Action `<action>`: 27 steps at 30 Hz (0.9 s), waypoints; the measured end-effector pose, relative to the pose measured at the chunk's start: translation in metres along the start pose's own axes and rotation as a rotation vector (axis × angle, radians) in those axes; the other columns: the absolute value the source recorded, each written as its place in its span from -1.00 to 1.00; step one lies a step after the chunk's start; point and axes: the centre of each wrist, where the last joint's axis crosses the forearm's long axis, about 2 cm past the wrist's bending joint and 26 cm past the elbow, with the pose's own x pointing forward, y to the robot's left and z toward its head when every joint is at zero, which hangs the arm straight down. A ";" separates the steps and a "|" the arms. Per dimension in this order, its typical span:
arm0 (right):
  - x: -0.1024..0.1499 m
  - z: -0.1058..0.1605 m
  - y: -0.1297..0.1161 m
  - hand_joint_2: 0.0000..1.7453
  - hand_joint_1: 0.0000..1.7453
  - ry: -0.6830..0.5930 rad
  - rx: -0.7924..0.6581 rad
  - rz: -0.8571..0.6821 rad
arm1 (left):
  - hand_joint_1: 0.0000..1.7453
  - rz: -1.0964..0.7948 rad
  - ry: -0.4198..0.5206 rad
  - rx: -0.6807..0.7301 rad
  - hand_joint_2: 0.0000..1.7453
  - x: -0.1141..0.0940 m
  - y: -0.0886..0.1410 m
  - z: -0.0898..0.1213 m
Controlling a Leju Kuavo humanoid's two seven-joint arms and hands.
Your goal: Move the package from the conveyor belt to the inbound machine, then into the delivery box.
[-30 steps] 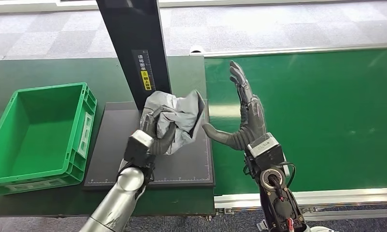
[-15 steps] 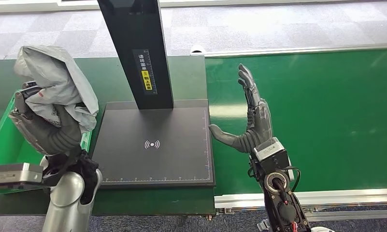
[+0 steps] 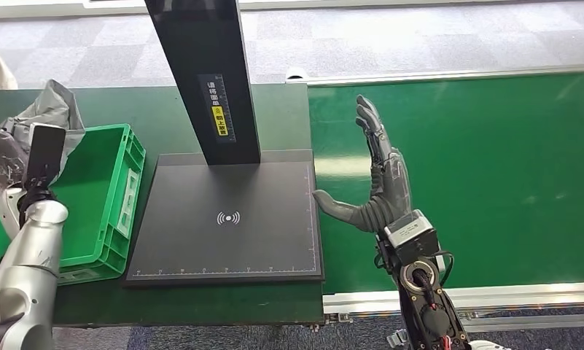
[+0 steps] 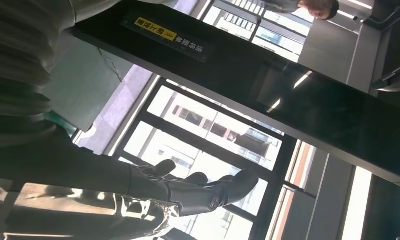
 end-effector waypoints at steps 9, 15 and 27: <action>0.001 -0.001 0.002 1.00 -1.00 -0.005 0.005 -0.010 | -1.00 0.117 0.144 -0.189 1.00 -0.023 -0.004 0.003; 0.001 -0.004 0.001 1.00 -1.00 -0.007 0.002 -0.014 | -1.00 0.354 0.111 -0.250 1.00 -0.019 -0.006 -0.001; -0.002 -0.005 0.000 1.00 -1.00 0.015 -0.001 -0.011 | -1.00 0.869 -0.028 -0.294 1.00 0.013 -0.018 0.009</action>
